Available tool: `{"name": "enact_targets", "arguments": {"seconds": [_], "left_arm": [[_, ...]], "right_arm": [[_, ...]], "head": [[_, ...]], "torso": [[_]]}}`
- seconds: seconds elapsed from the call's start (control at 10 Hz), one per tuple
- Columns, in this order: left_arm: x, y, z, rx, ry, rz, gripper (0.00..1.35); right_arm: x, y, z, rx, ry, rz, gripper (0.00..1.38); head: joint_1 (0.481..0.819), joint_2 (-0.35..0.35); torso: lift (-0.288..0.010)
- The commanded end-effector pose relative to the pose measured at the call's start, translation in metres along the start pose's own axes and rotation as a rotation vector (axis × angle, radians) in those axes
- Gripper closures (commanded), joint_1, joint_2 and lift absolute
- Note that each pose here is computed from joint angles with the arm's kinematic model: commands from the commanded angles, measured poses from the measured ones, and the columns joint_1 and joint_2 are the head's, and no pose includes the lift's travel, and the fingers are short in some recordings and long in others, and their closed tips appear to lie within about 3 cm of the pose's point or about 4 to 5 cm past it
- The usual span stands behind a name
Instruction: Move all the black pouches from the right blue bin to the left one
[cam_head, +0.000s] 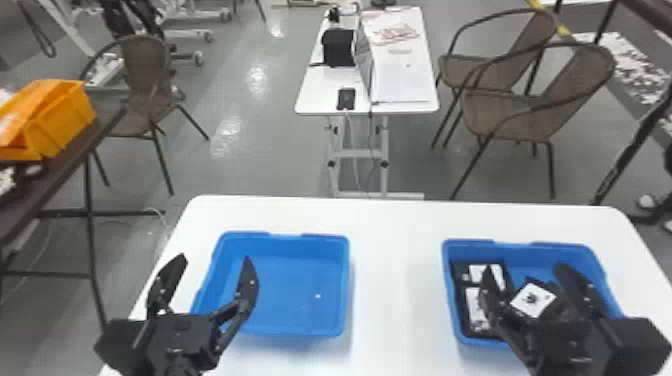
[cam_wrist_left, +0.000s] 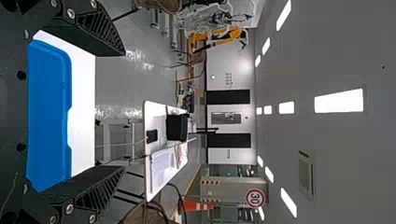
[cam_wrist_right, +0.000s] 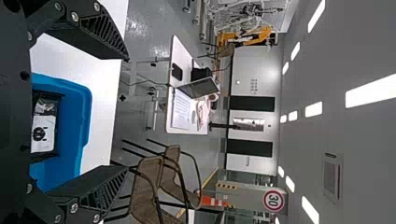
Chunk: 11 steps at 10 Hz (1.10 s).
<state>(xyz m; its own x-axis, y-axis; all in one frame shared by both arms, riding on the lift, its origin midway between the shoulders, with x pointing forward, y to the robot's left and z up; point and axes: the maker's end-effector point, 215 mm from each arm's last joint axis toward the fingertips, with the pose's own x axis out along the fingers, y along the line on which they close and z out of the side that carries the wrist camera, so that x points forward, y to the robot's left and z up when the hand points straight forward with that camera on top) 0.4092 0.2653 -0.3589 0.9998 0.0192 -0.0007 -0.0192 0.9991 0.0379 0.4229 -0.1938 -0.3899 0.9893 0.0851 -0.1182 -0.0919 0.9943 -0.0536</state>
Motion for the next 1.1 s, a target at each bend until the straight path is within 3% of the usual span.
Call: {"name": "enact_targets", "arguments": {"seconds": [0.0,0.6,1.0], "left_arm": [[0.000,0.000,0.001,0.001,-0.002,-0.001,0.16],[0.000,0.002,0.002,0.004,-0.005,-0.004,0.16],[0.001,0.002,0.001,0.002,-0.005,-0.003,0.16]], "right_arm": [[0.002,-0.003,-0.011,0.027,0.039,-0.014,0.18],[0.030,-0.056,-0.109,0.135,0.295,-0.123,0.17],[0.048,-0.083,-0.151,0.207,0.412,-0.161,0.18]], "head": [[0.695,0.098],[0.695,0.051],[0.695,-0.009]], "torso": [[0.010],[0.010],[0.010]]}}
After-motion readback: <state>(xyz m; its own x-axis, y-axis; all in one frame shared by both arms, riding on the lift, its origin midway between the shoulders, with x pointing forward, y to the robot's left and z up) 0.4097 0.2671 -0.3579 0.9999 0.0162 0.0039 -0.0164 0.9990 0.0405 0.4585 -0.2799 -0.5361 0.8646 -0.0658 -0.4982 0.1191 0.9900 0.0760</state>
